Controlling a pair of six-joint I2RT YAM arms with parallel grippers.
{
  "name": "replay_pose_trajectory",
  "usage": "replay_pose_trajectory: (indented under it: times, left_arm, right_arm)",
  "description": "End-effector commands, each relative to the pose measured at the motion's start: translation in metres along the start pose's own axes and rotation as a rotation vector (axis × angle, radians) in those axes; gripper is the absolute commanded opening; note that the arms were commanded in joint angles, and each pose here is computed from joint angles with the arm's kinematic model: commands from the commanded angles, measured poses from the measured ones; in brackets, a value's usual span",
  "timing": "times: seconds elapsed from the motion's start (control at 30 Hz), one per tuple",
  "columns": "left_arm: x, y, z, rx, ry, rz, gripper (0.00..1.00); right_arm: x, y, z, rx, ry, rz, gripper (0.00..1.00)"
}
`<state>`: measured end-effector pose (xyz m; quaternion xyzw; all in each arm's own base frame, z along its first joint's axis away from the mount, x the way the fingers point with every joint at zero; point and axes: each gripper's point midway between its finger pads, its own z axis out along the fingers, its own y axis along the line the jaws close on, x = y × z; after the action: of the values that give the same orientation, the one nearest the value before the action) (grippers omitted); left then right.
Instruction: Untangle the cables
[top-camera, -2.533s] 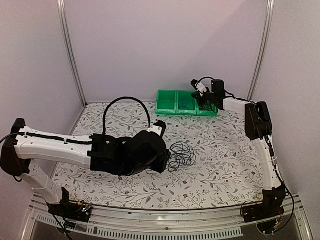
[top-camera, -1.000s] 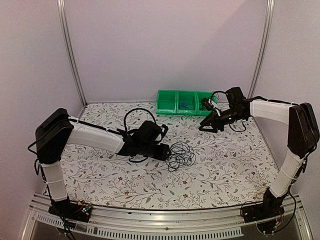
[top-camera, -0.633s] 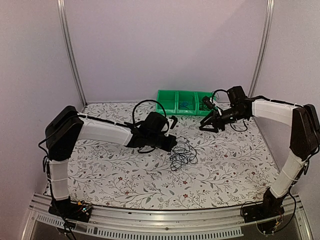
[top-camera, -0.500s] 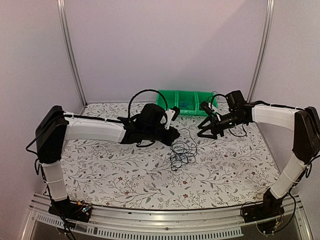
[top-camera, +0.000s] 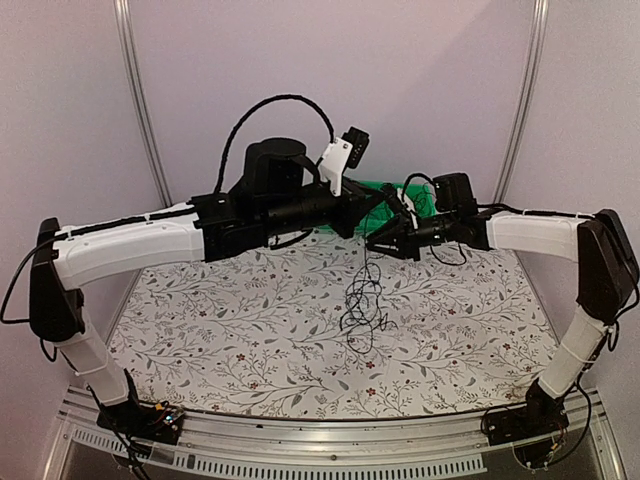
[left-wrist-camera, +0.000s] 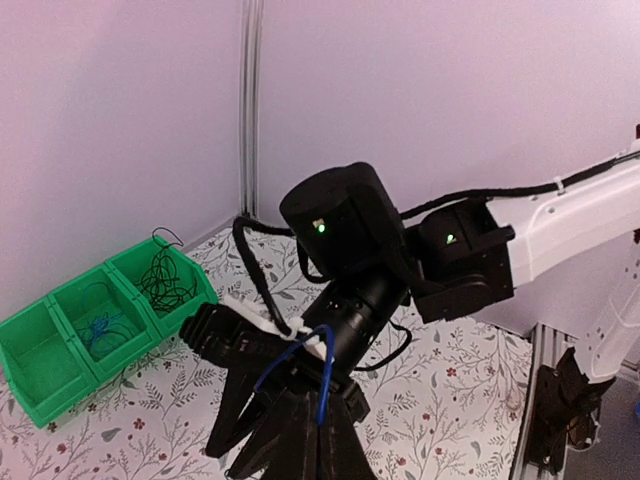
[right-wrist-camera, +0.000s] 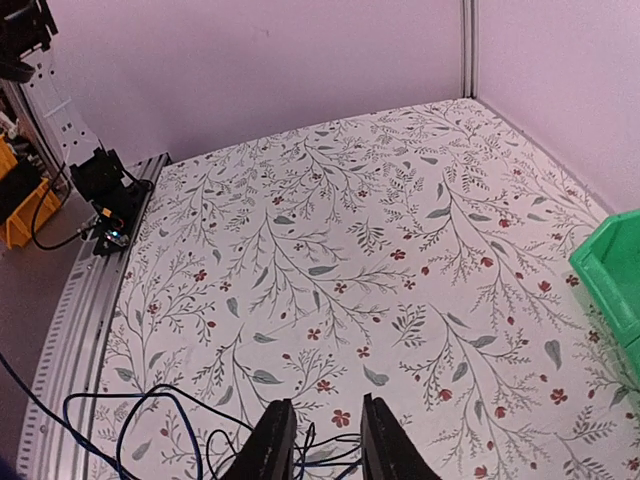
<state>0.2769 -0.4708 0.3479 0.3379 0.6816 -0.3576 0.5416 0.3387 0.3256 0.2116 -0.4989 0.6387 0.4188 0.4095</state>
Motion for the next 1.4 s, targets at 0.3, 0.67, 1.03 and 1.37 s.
replay_pose_trajectory:
  times: [0.3,0.67,1.03,1.37]
  left_arm:
    - [-0.148,-0.024,-0.054,-0.106,-0.376,0.060,0.00]
    - [-0.174,-0.024,-0.066,-0.130,-0.421,0.082,0.00]
    - [-0.034,0.057,-0.061,-0.429,-0.125,0.036,0.00]
    - [0.027,0.129,-0.036,-0.665,-0.212,-0.066,0.27]
  right_arm:
    - [0.097,-0.029,-0.013,0.024,0.074,0.479,0.03]
    - [0.107,-0.038,-0.056,0.158,0.113,0.444,0.00]
    - [-0.104,0.024,-0.139,0.103,-0.059,-0.099,0.00]
    - [-0.207,0.139,-0.162,-0.184,-0.204,-0.238,0.00]
